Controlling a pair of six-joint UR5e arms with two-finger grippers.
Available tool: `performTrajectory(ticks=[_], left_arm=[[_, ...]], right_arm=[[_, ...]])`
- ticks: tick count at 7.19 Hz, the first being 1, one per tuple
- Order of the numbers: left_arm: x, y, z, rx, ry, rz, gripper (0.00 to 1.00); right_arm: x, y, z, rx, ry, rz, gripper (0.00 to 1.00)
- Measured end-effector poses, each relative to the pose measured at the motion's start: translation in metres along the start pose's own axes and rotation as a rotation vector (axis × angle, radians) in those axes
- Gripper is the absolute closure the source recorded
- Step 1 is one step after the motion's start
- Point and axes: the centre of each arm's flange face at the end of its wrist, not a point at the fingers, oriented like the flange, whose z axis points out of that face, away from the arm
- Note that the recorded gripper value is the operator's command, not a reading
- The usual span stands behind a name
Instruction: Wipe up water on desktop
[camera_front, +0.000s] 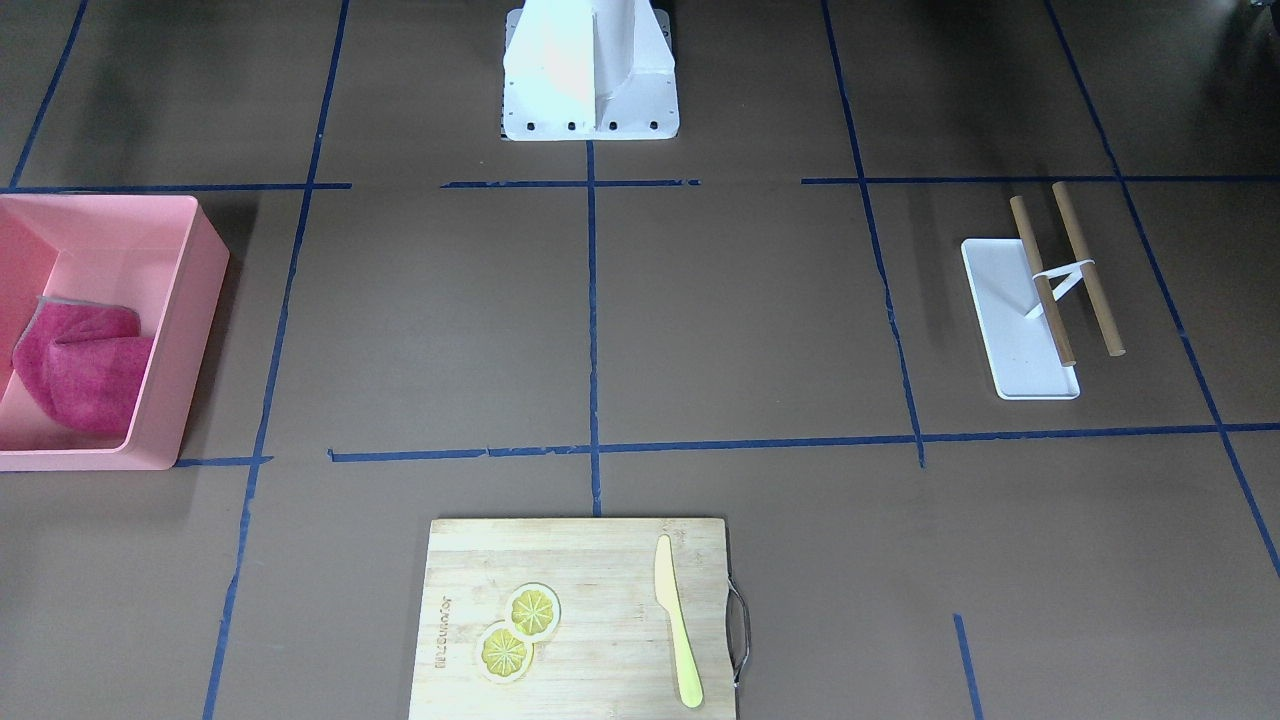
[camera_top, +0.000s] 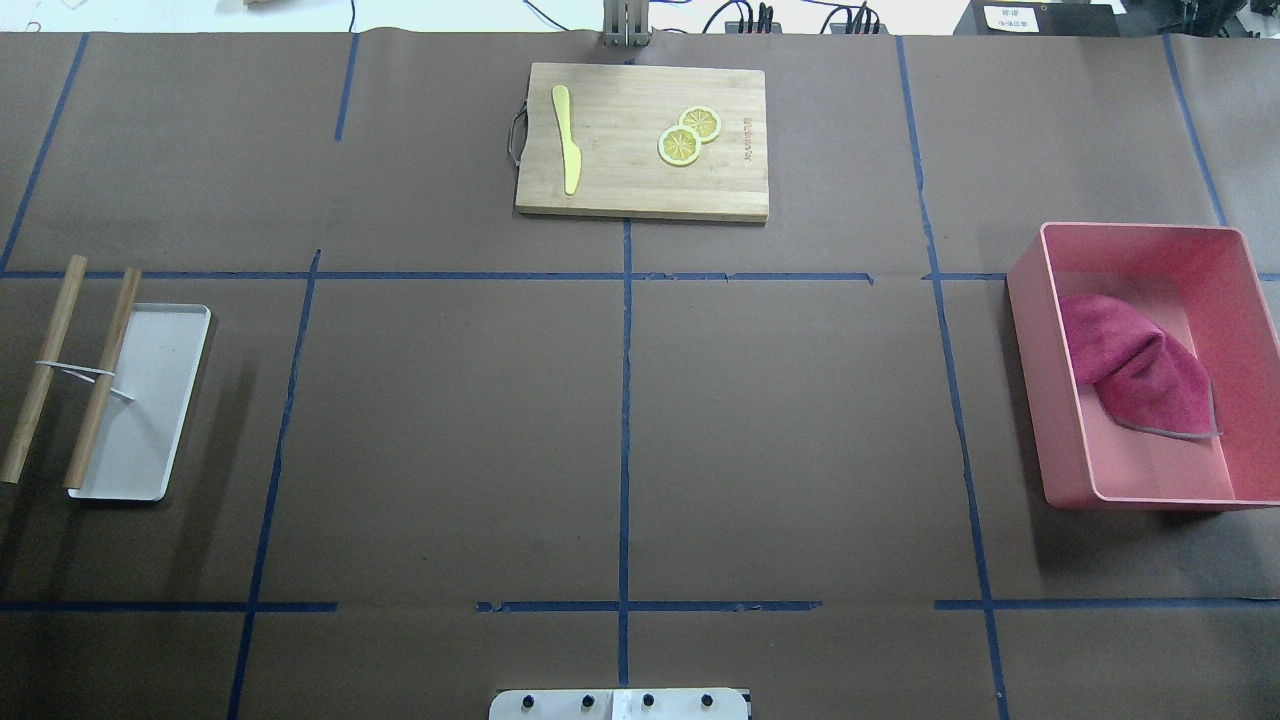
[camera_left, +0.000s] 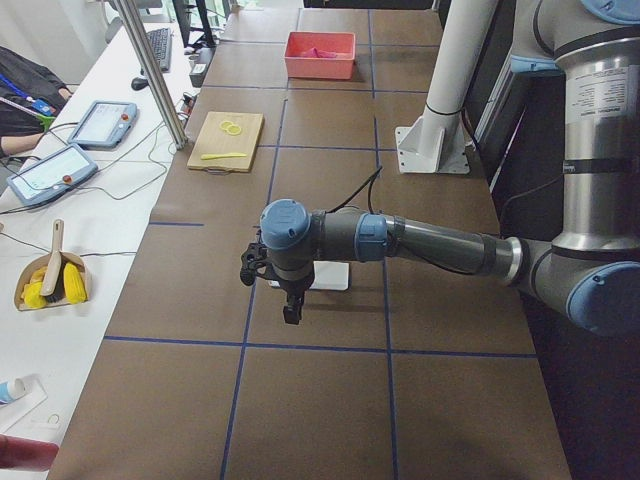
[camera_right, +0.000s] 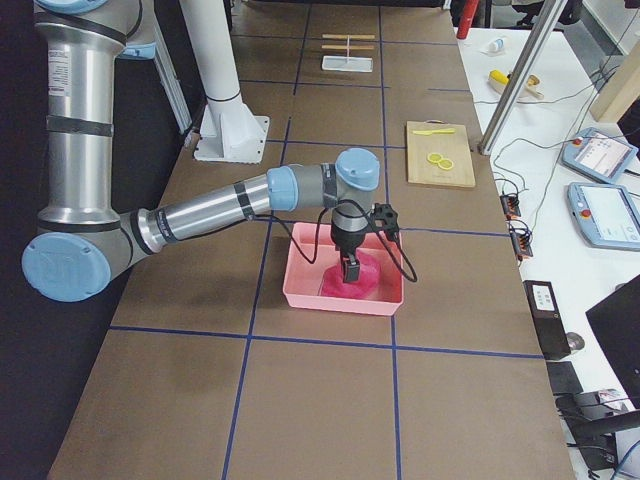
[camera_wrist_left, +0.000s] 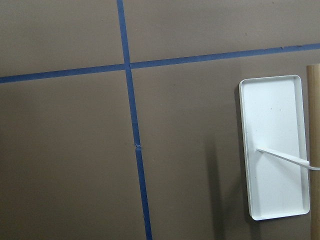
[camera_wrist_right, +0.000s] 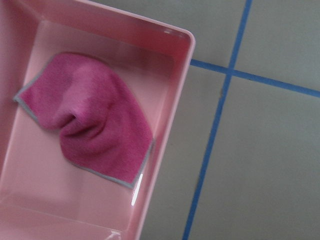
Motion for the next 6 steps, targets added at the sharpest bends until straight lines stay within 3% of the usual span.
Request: performTrajectory(ticks=[2,6], left_arm=[[0.000,0.000,0.000,0.000,-0.003,0.002,0.00],[-0.013,0.018,0.012,-0.010,-0.017,0.001,0.00]], right_arm=[[0.037,0.029,0.013,-0.022,-0.003,0.043,0.00],[0.051,0.032,0.025,-0.014,-0.003,0.054,0.00]])
